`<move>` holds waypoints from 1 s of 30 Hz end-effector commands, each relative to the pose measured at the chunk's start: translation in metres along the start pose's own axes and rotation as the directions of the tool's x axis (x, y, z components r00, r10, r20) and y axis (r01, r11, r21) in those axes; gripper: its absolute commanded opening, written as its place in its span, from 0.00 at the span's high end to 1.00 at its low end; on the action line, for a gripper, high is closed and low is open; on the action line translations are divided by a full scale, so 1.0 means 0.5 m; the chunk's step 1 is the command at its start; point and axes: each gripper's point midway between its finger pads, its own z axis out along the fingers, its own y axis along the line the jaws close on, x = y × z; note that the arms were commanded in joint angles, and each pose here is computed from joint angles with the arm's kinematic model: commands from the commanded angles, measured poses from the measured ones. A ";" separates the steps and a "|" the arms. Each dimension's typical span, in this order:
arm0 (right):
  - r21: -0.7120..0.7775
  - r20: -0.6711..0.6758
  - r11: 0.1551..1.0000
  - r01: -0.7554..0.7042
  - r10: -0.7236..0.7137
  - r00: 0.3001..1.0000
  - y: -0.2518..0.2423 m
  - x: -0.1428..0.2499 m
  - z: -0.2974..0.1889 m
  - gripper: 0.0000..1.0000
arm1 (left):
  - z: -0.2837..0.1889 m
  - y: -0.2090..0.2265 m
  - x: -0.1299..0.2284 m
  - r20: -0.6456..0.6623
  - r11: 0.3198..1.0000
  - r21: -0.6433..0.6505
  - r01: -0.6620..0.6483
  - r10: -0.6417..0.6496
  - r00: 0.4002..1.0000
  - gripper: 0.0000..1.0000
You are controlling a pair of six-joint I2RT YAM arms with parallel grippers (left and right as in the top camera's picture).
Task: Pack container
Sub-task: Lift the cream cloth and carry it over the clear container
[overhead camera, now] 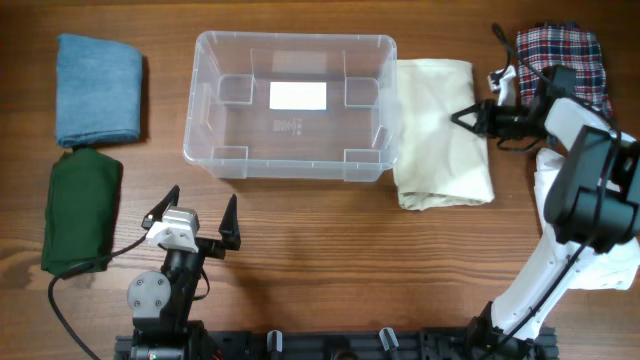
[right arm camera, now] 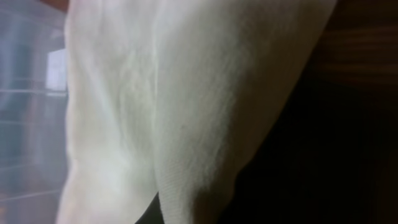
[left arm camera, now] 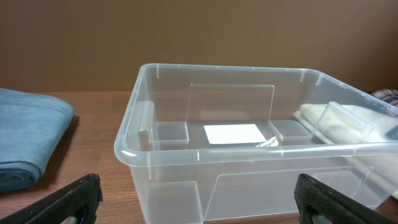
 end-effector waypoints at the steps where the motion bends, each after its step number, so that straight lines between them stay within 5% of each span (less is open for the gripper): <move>1: 0.227 0.118 0.970 0.082 -0.111 0.987 0.054 -0.125 -0.161 0.96 | 0.000 0.000 0.003 -0.001 1.000 -0.002 0.002 -0.002 1.000 0.00; 6: 0.342 0.194 0.925 0.169 -0.245 0.950 0.205 -0.176 -0.319 0.96 | 0.000 0.000 0.003 -0.001 1.000 -0.002 0.002 -0.002 1.000 0.00; 11: 0.342 0.218 0.890 0.300 -0.386 0.896 0.343 -0.172 -0.348 0.96 | 0.000 0.000 0.003 -0.001 1.000 -0.002 0.002 -0.002 1.000 0.00; 18: 0.444 0.116 0.662 0.604 -0.711 0.694 0.515 -0.157 -0.316 0.96 | 0.000 0.000 0.003 -0.001 1.000 -0.002 0.002 -0.002 1.000 0.00; 21: 0.464 0.027 0.472 0.750 -0.853 0.521 0.584 -0.143 -0.285 0.96 | 0.000 0.000 0.003 -0.001 1.000 -0.002 0.002 -0.002 1.000 0.00; 26: 0.553 -0.038 0.241 0.798 -0.949 0.312 0.657 -0.165 -0.280 0.96 | 0.000 0.000 0.003 -0.001 1.000 -0.002 0.002 -0.002 1.000 0.00; 30: 0.543 -0.080 0.016 0.839 -0.994 0.070 0.741 -0.157 -0.256 0.96 | 0.000 0.000 0.003 -0.001 1.000 -0.002 0.002 -0.002 1.000 0.00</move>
